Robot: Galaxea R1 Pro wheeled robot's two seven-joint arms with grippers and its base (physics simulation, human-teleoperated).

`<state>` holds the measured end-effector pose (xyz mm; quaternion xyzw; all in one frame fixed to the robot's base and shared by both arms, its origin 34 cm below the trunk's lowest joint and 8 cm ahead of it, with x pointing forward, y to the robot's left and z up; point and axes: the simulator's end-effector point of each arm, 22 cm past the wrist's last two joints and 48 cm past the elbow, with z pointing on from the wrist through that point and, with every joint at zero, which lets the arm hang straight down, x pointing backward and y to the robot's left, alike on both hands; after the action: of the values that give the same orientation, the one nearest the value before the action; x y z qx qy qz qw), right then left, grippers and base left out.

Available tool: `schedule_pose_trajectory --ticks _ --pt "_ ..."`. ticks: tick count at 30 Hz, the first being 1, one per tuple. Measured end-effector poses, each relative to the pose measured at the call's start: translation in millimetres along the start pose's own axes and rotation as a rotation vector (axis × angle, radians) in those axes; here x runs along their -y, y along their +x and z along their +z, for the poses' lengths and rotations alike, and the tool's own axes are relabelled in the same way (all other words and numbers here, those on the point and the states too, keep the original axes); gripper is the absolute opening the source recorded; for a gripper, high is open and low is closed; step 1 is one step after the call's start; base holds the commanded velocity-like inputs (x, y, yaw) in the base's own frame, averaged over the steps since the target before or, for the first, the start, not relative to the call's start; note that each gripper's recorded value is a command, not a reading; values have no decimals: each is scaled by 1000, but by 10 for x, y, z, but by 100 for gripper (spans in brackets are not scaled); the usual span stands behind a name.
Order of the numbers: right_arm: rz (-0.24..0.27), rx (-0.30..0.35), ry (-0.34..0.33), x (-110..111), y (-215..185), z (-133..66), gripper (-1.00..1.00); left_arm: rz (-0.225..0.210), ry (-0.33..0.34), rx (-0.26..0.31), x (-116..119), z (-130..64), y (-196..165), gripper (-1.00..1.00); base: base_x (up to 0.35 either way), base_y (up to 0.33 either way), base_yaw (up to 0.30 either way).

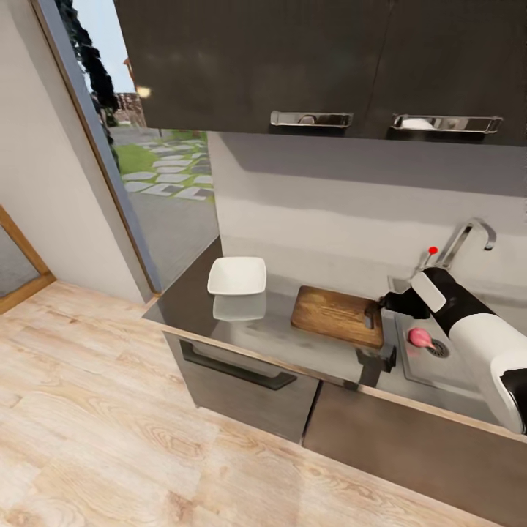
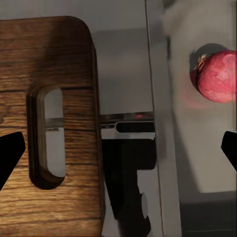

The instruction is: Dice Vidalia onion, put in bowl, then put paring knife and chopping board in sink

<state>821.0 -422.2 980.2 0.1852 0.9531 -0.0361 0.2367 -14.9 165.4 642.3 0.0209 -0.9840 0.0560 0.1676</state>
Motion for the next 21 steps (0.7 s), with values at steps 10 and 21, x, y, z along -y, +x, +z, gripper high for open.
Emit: schedule_pose_trajectory --ticks 10,21 --pt "7 14 5 75 -62 -84 100 1 0 65 0 -6 -176 100 0 0 0" --pt "17 27 1 103 -113 -163 100 -2 -3 144 -18 -27 -402 100 0 0 0"
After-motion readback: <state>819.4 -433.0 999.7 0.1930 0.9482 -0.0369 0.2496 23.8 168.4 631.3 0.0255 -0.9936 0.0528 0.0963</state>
